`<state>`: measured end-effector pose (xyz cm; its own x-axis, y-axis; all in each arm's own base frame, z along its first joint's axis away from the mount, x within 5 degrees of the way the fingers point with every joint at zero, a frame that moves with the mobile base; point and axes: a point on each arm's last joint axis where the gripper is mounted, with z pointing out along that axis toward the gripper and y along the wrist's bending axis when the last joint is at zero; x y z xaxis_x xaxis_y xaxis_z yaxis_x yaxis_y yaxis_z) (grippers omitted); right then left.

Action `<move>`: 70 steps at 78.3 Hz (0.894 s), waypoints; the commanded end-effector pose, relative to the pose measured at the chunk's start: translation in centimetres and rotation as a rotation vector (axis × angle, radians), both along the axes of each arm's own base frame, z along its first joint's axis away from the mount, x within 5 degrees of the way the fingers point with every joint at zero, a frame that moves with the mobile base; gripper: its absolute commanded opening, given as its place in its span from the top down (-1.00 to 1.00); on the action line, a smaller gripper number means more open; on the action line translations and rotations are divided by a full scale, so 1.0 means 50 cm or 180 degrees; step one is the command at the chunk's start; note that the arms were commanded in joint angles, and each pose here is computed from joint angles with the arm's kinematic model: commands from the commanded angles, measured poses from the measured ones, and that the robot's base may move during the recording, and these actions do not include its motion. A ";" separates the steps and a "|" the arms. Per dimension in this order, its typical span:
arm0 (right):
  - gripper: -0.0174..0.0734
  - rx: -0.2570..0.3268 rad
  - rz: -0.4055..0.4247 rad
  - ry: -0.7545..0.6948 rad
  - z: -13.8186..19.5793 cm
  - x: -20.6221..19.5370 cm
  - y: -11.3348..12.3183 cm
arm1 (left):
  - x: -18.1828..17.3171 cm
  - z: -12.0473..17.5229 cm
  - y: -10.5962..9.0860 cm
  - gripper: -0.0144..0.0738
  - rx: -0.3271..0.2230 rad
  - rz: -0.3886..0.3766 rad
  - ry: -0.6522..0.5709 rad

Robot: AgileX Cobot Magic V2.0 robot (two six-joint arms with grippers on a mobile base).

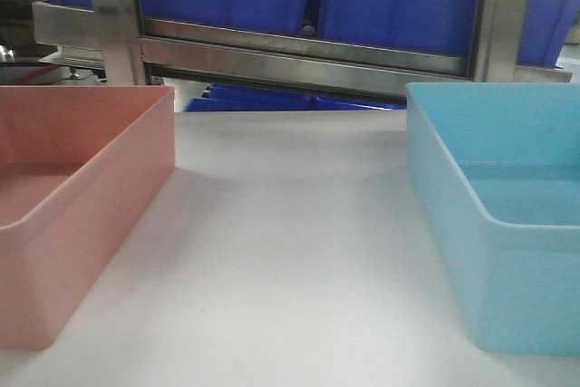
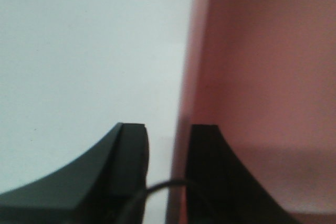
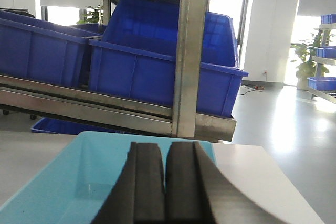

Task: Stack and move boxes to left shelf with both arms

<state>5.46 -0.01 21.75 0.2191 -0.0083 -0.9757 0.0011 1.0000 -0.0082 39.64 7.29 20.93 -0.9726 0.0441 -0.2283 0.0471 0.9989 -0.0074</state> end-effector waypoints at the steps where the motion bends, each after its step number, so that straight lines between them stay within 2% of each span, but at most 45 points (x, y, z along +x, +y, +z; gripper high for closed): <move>1: 0.51 -0.0021 -0.0027 -0.0407 0.033 -0.012 -0.001 | -0.003 0.060 0.002 0.69 0.0057 0.0002 -0.0247; 18: 0.51 -0.0021 -0.0027 -0.0407 0.033 -0.012 -0.001 | -0.029 0.092 -0.016 0.68 -0.0131 0.0006 -0.0100; 27: 0.51 -0.0021 -0.0027 -0.0407 0.033 -0.012 -0.001 | -0.049 0.129 -0.030 0.68 -0.0235 0.0225 -0.0119; 37: 0.51 -0.0021 -0.0027 -0.0407 0.033 -0.012 -0.001 | -0.069 0.166 -0.060 0.68 -0.0335 0.0263 -0.0143; 51: 0.51 -0.0021 -0.0027 -0.0407 0.033 -0.012 -0.001 | -0.084 0.198 -0.129 0.68 -0.0741 0.0197 -0.0158; 70: 0.51 -0.0021 -0.0027 -0.0407 0.033 -0.012 -0.001 | -0.089 0.193 -0.254 0.68 -0.0913 0.0249 -0.0123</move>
